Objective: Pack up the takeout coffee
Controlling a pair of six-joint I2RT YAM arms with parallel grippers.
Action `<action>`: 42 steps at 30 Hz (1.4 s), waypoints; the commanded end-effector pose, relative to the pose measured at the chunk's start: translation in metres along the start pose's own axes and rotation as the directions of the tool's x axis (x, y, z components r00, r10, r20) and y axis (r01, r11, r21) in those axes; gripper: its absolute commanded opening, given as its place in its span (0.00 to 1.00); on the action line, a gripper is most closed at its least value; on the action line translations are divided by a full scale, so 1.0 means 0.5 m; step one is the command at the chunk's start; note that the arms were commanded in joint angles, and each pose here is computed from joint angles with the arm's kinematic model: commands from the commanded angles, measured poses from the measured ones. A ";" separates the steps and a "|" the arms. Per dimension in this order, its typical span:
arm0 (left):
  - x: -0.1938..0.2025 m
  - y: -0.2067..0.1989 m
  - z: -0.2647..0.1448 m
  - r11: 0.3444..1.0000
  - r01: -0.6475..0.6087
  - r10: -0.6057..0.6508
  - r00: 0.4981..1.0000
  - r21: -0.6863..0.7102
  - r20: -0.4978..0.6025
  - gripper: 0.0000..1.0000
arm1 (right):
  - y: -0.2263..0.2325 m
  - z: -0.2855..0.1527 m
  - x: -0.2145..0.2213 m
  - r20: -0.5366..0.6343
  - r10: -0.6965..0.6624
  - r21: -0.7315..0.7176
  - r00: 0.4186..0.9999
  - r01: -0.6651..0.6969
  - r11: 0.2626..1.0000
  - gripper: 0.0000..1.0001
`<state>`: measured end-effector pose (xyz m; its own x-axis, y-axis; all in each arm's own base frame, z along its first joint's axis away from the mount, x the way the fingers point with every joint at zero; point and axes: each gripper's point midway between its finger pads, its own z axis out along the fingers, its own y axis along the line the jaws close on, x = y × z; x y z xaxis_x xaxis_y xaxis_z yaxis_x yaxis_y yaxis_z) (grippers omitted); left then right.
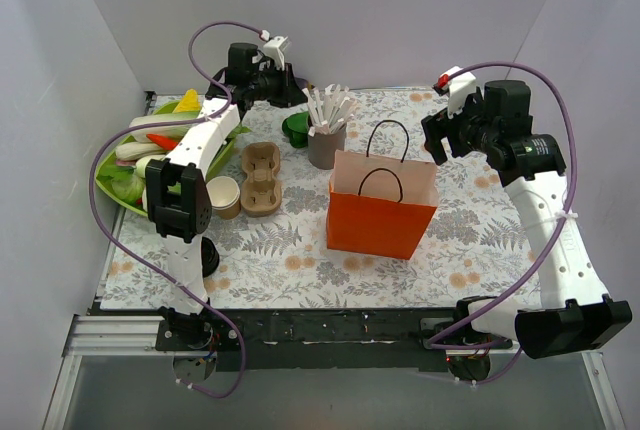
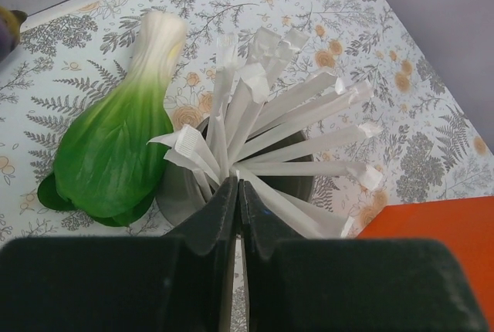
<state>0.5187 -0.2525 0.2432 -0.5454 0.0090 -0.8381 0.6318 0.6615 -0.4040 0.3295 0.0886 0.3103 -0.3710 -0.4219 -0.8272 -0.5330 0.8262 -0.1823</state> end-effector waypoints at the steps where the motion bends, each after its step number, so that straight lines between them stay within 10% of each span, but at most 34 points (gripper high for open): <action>1: -0.060 -0.032 -0.019 0.998 -0.056 0.054 0.996 0.018 0.064 0.01 | -0.006 -0.010 -0.018 0.043 -0.013 0.014 0.999 0.013 1.000 0.86; 24: -0.210 -0.207 -0.215 0.975 -0.216 0.198 0.950 0.052 0.242 0.00 | 0.000 0.012 -0.027 0.045 0.003 -0.027 0.999 -0.002 1.000 0.85; 42: -0.254 -0.504 -0.497 0.819 -0.518 0.371 0.806 0.246 0.462 0.00 | -0.027 0.010 -0.023 0.019 0.022 0.024 1.000 -0.023 0.999 0.85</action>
<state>0.3738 -0.2397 0.4881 -0.0916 -0.0586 -0.9941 0.8698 0.4812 -0.1085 0.3355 0.0895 0.3007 -0.3951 -0.4191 -0.8175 -0.5440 0.8238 -0.1594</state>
